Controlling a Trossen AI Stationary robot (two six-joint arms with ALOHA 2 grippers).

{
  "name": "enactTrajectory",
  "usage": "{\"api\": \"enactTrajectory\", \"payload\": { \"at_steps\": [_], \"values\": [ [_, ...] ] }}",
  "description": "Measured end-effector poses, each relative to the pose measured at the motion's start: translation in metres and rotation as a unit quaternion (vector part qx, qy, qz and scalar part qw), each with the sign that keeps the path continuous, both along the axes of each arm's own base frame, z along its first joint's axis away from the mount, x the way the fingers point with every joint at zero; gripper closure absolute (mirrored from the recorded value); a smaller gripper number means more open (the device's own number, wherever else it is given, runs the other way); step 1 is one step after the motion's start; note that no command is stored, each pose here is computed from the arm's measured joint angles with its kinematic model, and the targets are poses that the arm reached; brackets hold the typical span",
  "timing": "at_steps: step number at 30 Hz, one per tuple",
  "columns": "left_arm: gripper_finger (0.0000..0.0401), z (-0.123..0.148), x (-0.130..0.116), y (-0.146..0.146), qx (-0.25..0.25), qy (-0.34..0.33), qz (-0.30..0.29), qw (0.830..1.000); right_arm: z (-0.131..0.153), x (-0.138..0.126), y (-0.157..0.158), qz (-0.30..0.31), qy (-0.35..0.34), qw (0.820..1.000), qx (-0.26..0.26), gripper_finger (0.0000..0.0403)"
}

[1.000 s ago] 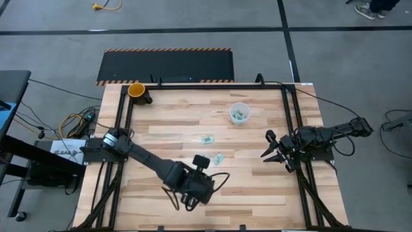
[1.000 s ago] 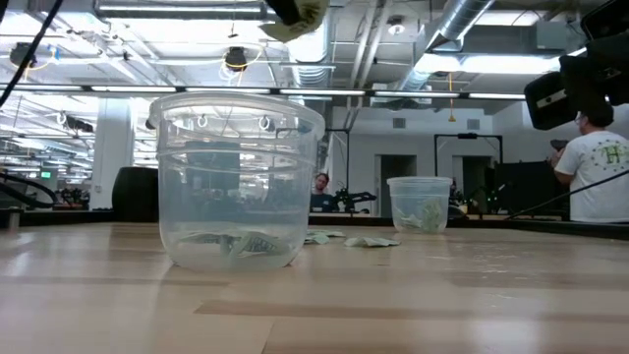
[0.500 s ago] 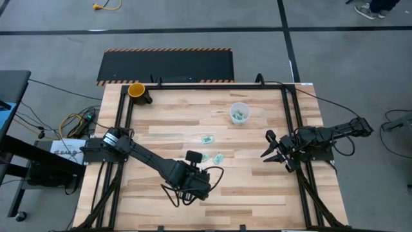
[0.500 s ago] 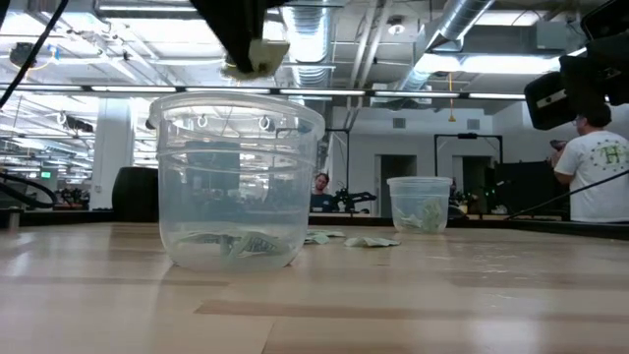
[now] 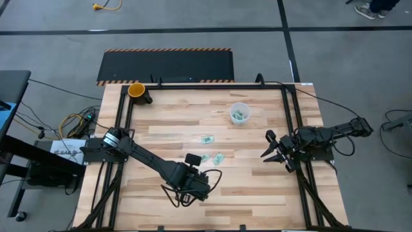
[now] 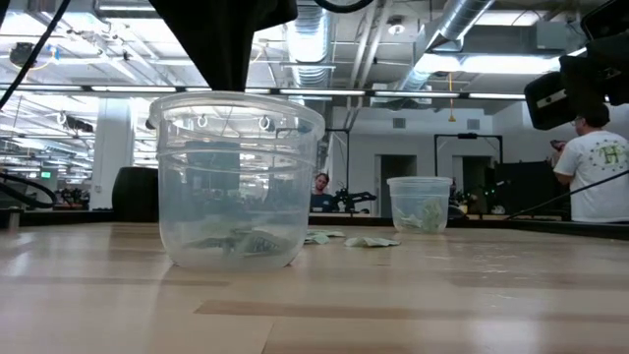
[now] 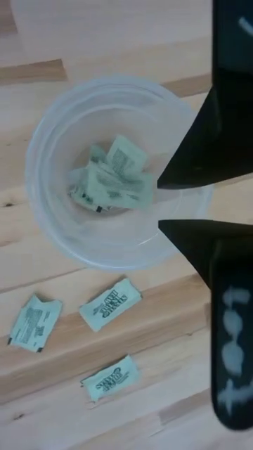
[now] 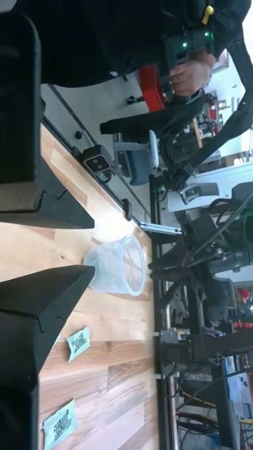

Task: Pick and place Stevia / Truvia into bins
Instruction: Put the stevia packet into the bottom transparent container

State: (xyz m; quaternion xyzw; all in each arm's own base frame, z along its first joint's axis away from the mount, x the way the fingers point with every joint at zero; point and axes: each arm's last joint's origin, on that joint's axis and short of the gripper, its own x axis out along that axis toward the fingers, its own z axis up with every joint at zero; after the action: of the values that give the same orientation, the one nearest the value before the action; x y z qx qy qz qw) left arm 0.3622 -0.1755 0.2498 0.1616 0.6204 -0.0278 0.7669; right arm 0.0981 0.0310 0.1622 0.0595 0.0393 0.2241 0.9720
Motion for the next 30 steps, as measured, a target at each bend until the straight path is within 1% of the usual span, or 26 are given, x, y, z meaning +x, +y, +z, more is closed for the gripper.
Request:
{"api": "enactTrajectory", "payload": {
  "at_steps": [4,8,12,14,16,19,22,24,27,30],
  "values": [
    [0.0318,0.000,0.000,0.000,0.004,0.003,-0.014,1.000,0.000,0.000,0.000,0.000,0.000,1.000,0.000,0.0316],
    [0.0318,0.002,0.004,0.001,0.007,-0.010,-0.030,0.999,0.000,0.000,0.000,0.000,0.000,1.000,0.000,0.0316],
    [0.0319,0.013,0.019,0.005,0.013,-0.077,-0.038,0.996,0.000,0.000,0.000,0.000,0.000,1.000,0.000,0.0316],
    [0.0319,0.017,0.027,0.012,0.027,-0.106,-0.038,0.993,0.000,0.000,0.000,0.000,0.000,1.000,0.000,0.0316],
    [0.0319,0.019,0.034,0.021,0.043,-0.126,-0.036,0.990,0.000,0.000,0.000,0.000,0.000,1.000,0.000,0.0316],
    [0.0319,0.019,0.041,0.042,0.053,-0.118,-0.030,0.991,0.000,0.000,0.000,0.000,0.000,1.000,0.000,0.0316],
    [0.0319,0.018,0.048,0.065,0.023,-0.102,-0.030,0.994,0.000,0.000,0.000,0.000,0.000,1.000,0.000,0.0316],
    [0.0319,0.017,0.052,0.079,0.014,-0.095,-0.037,0.995,0.000,0.000,0.000,0.000,0.000,1.000,0.000,0.0316],
    [0.0319,0.009,0.059,0.097,0.005,-0.098,-0.055,0.994,0.000,0.000,0.000,0.000,0.000,1.000,0.000,0.0316],
    [0.0319,0.001,0.065,0.114,-0.022,-0.110,-0.069,0.991,0.000,0.000,0.000,0.000,0.000,1.000,0.000,0.0316]
  ]
}}
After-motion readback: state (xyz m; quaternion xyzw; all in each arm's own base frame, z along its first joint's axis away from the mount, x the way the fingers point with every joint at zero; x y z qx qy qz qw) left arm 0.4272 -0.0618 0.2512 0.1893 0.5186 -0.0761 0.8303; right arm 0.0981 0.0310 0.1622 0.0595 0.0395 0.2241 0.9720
